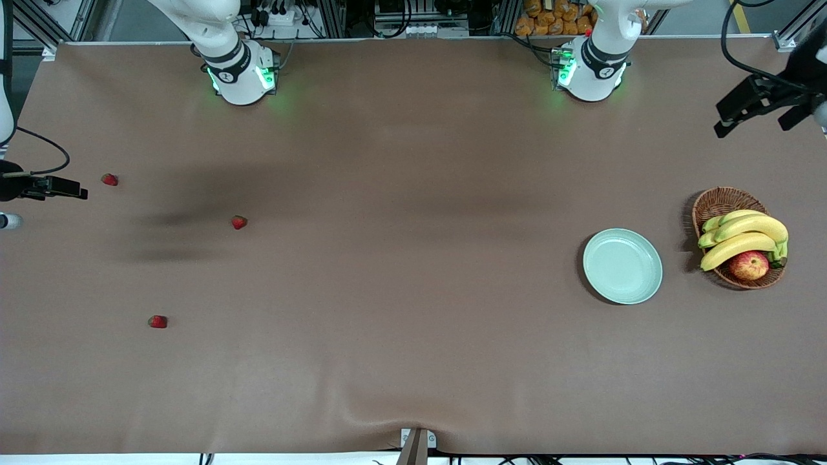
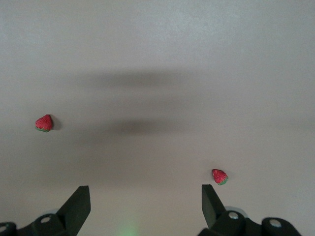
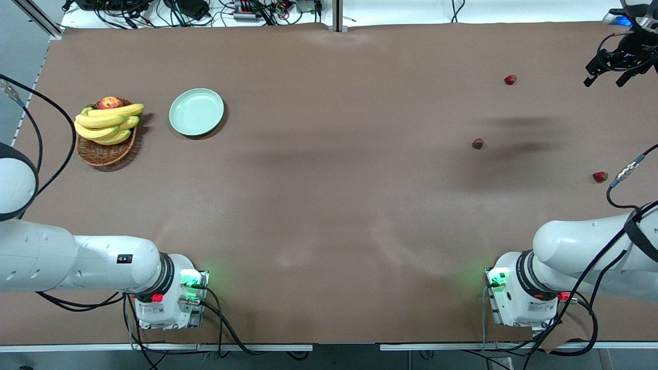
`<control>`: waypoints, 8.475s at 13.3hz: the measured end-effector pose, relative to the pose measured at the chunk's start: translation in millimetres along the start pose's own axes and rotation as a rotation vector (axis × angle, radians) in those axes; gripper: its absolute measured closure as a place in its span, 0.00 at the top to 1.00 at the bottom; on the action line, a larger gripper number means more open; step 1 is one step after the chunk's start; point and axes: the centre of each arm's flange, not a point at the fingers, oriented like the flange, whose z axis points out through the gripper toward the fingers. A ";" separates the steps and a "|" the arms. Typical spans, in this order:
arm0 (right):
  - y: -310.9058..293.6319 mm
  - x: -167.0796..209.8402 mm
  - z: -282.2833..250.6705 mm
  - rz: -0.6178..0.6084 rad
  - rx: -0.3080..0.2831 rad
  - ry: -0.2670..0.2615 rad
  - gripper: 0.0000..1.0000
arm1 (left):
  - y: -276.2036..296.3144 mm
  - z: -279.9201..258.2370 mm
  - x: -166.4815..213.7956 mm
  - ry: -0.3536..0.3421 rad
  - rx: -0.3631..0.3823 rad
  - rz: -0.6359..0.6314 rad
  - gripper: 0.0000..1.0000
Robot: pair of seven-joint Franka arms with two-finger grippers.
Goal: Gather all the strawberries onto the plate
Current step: 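Reach the right gripper toward the first red strawberry, then lower the right gripper and grasp the strawberry, then carry the strawberry with the right gripper to the table middle, then release the strawberry with the right gripper while the left gripper approaches, then grasp the strawberry with the left gripper while the right gripper grasps another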
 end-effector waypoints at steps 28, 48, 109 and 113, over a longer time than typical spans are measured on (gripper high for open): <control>142.2 -91.7 245.9 -0.420 -0.056 -0.088 1.00 | -28.8 14.1 14.4 -0.036 -0.044 -0.061 1.00; 148.4 -96.3 279.7 -0.442 -0.020 -0.108 0.32 | -35.9 22.7 20.4 -0.051 -0.042 -0.076 1.00; -478.5 133.4 92.6 -0.297 -0.034 0.341 1.00 | 97.1 212.9 100.9 -0.204 -0.108 -0.401 1.00; -400.1 110.4 109.1 -0.198 -0.062 0.250 1.00 | 189.5 272.0 97.8 -0.179 -0.114 -0.686 1.00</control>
